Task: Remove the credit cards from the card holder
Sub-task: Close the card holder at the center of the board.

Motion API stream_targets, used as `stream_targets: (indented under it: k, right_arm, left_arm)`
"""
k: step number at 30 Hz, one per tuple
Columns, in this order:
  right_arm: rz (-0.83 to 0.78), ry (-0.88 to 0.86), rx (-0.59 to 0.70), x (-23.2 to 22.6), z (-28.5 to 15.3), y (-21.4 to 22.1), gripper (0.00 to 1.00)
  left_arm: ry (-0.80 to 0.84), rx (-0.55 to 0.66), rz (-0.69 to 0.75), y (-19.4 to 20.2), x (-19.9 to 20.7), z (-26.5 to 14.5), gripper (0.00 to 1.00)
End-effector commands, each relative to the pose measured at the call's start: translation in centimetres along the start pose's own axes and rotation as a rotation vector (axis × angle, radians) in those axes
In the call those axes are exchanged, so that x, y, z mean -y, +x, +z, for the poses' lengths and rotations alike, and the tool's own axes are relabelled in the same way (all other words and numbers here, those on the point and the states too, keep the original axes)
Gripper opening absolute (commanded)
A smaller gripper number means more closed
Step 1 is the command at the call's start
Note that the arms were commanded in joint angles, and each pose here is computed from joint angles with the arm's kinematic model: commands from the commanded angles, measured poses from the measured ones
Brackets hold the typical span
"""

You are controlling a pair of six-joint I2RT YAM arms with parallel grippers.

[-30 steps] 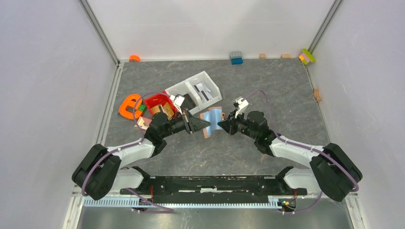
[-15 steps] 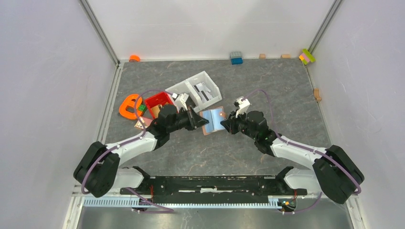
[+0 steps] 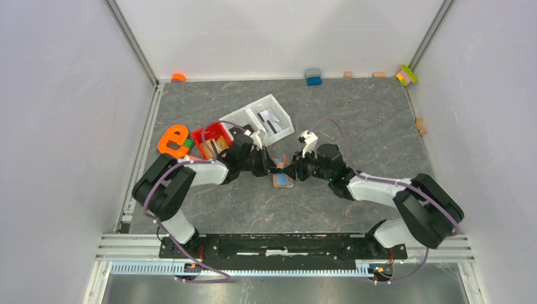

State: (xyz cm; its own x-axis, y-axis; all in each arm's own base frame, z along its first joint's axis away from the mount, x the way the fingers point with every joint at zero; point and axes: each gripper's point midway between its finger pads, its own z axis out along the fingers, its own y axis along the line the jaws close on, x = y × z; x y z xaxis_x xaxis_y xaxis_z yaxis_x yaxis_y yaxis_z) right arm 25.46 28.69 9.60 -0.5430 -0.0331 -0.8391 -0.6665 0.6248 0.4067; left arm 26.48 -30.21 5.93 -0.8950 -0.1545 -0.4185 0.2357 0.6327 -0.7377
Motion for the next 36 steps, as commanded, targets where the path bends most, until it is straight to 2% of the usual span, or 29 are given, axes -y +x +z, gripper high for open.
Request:
stream_targets:
  k: [1, 4, 9, 15, 20, 25, 32, 36]
  right_arm:
    - [0.026, -0.08, -0.008, -1.3, 1.6, -0.5, 0.32]
    - [0.049, -0.094, -0.04, -1.3, 2.4, 0.3, 0.32]
    - [0.061, -0.087, -0.046, -1.1, 2.6, 0.6, 0.35]
    - [0.062, -0.033, -0.046, -0.2, 2.4, 0.7, 0.36]
    - [0.074, -0.046, -0.06, -0.3, 2.6, 1.1, 0.35]
    - [0.091, -0.034, -0.084, 0.1, 3.1, 1.9, 0.34]
    - [0.153, 0.0, -0.154, 1.3, 4.6, 4.3, 0.27]
    - [0.149, -0.017, -0.136, 0.8, 4.4, 3.6, 0.24]
  left_arm:
    - [0.063, -0.081, 0.035, 0.5, 1.0, 1.7, 0.02]
    - [0.051, -0.118, 0.023, 1.0, 0.4, 2.5, 0.04]
    - [-0.018, -0.131, 0.034, 1.0, -0.3, 2.3, 0.3]
    - [-0.125, -0.065, 0.093, -0.4, -0.8, 0.1, 0.41]
    - [-0.202, 0.029, 0.138, -2.0, -1.1, -2.1, 0.43]
    - [-0.2, 0.105, 0.169, -3.1, -0.3, -3.6, 0.43]
    - [-0.159, 0.115, 0.182, -3.1, 0.4, -3.7, 0.41]
    - [-0.16, 0.111, 0.18, -3.0, 0.3, -3.6, 0.4]
